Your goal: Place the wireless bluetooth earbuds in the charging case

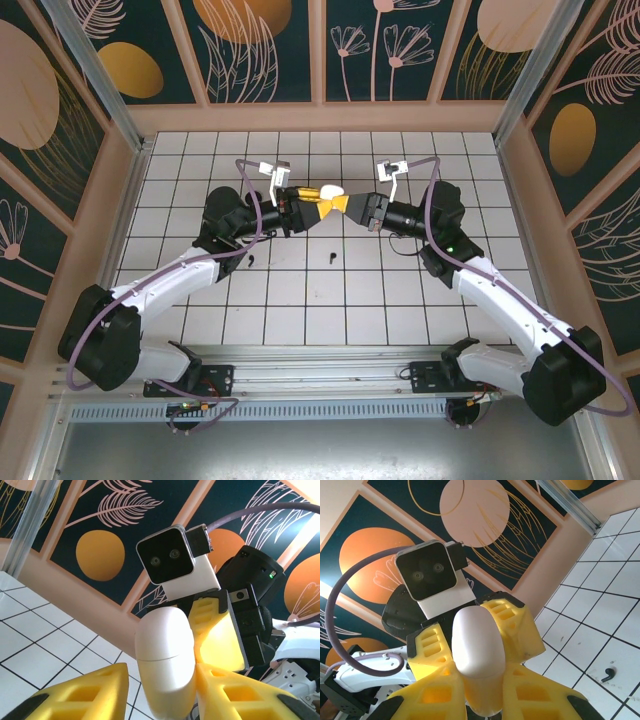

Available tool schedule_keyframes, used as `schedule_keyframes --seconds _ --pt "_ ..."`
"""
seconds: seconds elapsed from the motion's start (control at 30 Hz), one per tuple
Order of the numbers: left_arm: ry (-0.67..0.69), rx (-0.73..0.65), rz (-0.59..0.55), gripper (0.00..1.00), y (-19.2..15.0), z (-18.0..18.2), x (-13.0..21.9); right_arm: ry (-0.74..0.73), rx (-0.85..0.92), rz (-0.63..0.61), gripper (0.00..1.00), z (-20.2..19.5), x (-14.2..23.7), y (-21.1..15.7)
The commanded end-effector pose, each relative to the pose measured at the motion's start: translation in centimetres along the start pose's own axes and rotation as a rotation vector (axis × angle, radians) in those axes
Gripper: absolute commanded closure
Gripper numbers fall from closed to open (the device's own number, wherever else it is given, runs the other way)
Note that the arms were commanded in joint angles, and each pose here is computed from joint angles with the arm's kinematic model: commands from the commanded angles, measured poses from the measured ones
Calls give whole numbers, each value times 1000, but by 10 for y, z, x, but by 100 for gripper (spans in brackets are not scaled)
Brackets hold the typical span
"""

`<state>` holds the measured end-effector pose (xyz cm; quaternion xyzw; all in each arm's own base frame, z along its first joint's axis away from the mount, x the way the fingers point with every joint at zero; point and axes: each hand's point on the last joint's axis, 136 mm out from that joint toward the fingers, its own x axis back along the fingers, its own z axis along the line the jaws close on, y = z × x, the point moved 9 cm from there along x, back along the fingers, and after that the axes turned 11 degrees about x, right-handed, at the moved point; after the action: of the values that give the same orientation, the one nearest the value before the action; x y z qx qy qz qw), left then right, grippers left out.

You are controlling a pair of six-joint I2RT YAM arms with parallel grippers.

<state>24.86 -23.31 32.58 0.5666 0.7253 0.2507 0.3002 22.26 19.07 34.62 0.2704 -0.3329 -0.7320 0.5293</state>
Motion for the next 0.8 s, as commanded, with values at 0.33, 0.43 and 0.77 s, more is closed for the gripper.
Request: schedule_keyframes --seconds 0.33,0.43,0.77 --pt "25 -69 19 51 -1 -7 3 -32 25 -147 90 5 0 21" --pt "25 -79 25 49 -2 -8 4 -55 20 -163 90 2 0 23" --pt "90 -106 17 47 -3 -5 8 -130 11 -172 90 -7 -3 29"
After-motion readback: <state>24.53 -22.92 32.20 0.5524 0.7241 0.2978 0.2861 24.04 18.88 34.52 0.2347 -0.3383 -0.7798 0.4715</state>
